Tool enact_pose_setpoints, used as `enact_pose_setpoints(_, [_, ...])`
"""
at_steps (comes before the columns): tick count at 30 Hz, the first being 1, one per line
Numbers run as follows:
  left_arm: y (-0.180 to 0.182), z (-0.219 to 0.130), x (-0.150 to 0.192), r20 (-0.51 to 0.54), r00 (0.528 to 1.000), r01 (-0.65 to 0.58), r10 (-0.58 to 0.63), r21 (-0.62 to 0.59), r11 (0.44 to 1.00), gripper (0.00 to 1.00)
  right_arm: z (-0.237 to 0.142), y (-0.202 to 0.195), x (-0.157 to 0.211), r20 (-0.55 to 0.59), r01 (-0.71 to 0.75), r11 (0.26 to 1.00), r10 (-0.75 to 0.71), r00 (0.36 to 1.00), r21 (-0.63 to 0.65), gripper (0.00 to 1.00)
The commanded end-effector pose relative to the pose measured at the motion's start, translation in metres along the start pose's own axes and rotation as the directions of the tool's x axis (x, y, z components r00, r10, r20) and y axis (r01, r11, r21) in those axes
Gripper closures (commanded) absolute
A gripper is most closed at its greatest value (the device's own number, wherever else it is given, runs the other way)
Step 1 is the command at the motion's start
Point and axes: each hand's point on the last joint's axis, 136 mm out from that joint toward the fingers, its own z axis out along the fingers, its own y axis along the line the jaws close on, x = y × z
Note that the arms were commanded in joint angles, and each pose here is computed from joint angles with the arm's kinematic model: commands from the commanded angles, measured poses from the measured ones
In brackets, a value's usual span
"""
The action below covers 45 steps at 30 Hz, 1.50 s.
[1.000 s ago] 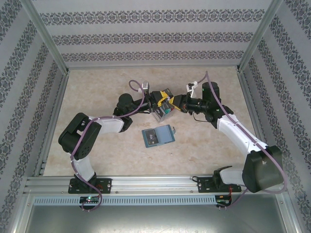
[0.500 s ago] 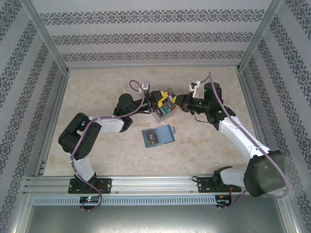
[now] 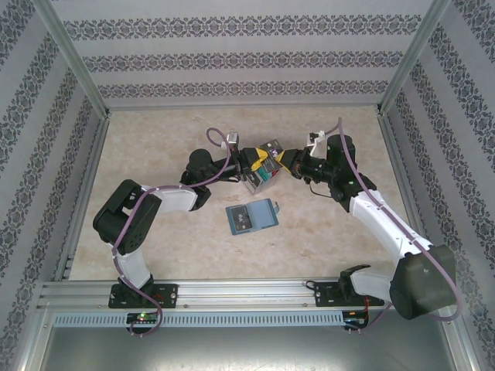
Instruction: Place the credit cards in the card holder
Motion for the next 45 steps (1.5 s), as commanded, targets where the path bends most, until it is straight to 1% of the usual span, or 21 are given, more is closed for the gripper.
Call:
enact_pose_setpoints(1, [-0.043, -0.003, 0.012, -0.035, 0.993, -0.111, 0.116, 0.119, 0.987, 1.00, -0.001, -0.032, -0.012, 0.075, -0.060, 0.993, 0.052, 0.996, 0.100, 0.83])
enact_pose_setpoints(3, [-0.044, -0.003, 0.012, -0.038, 0.992, -0.112, 0.118, 0.119, 0.987, 1.00, -0.002, -0.027, -0.013, 0.068, -0.046, 0.995, 0.040, 0.997, 0.088, 0.83])
enact_pose_setpoints(4, [-0.043, -0.003, 0.013, -0.041, 0.992, -0.113, 0.119, 0.117, 0.987, 1.00, -0.002, -0.024, -0.013, 0.063, -0.038, 0.996, 0.033, 0.997, 0.078, 0.79])
enact_pose_setpoints(6, [-0.041, -0.003, 0.014, -0.049, 0.992, -0.110, 0.116, 0.110, 0.988, 1.00, -0.002, -0.016, -0.014, 0.053, -0.014, 0.998, 0.011, 0.999, 0.055, 0.79])
enact_pose_setpoints(11, [-0.038, -0.004, 0.015, -0.052, 0.992, -0.108, 0.115, 0.108, 0.988, 1.00, -0.004, -0.012, -0.016, 0.049, 0.004, 0.998, -0.007, 0.999, 0.057, 0.77])
enact_pose_setpoints(14, [-0.040, -0.003, 0.016, -0.058, 0.991, -0.114, 0.121, 0.111, 0.987, 1.00, 0.000, -0.008, -0.015, 0.018, 0.017, 0.999, -0.018, 1.000, 0.037, 0.77])
enact_pose_setpoints(16, [-0.039, -0.003, 0.016, -0.059, 0.991, -0.111, 0.118, 0.106, 0.988, 1.00, -0.001, -0.009, -0.016, 0.028, 0.024, 0.999, -0.026, 0.999, 0.043, 0.68])
enact_pose_setpoints(18, [-0.038, -0.003, 0.016, -0.060, 0.991, -0.111, 0.117, 0.105, 0.988, 1.00, -0.003, -0.011, -0.019, 0.046, 0.027, 0.998, -0.029, 0.998, 0.049, 0.65])
enact_pose_setpoints(20, [-0.039, -0.004, 0.016, -0.061, 0.991, -0.111, 0.118, 0.107, 0.988, 1.00, -0.004, -0.010, -0.020, 0.040, 0.031, 0.999, -0.032, 0.999, 0.043, 0.63])
enact_pose_setpoints(27, [-0.037, -0.004, 0.018, -0.068, 0.990, -0.114, 0.121, 0.097, 0.989, 1.00, -0.004, -0.005, -0.020, 0.011, 0.036, 0.999, -0.036, 0.999, 0.012, 0.62])
enact_pose_setpoints(30, [-0.036, -0.004, 0.019, -0.072, 0.990, -0.114, 0.120, 0.091, 0.989, 1.00, -0.004, -0.001, -0.021, 0.006, 0.053, 0.999, -0.053, 0.999, 0.001, 0.65])
enact_pose_setpoints(32, [-0.035, -0.004, 0.019, -0.074, 0.990, -0.111, 0.117, 0.087, 0.990, 1.00, -0.005, -0.003, -0.023, 0.011, 0.052, 0.999, -0.053, 0.999, 0.007, 0.76])
enact_pose_setpoints(34, [-0.035, -0.003, 0.019, -0.080, 0.990, -0.112, 0.119, 0.087, 0.990, 1.00, -0.004, -0.004, -0.023, 0.013, 0.053, 0.999, -0.053, 0.999, 0.004, 0.82])
enact_pose_setpoints(36, [-0.035, -0.004, 0.020, -0.086, 0.989, -0.110, 0.117, 0.082, 0.990, 1.00, -0.005, -0.008, -0.025, 0.028, 0.055, 0.998, -0.056, 0.998, 0.027, 0.87])
enact_pose_setpoints(39, [-0.032, -0.005, 0.020, -0.083, 0.990, -0.109, 0.115, 0.068, 0.992, 0.93, -0.010, -0.012, -0.029, 0.069, 0.056, 0.997, -0.060, 0.996, 0.049, 0.96])
enact_pose_setpoints(42, [-0.032, -0.006, 0.020, -0.078, 0.990, -0.113, 0.118, 0.067, 0.991, 0.92, -0.014, -0.013, -0.032, 0.097, 0.054, 0.997, -0.060, 0.993, 0.061, 0.99])
enact_pose_setpoints(45, [-0.033, -0.007, 0.020, -0.077, 0.990, -0.113, 0.119, 0.068, 0.991, 0.92, -0.016, -0.016, -0.033, 0.105, 0.047, 0.996, -0.055, 0.993, 0.077, 1.00])
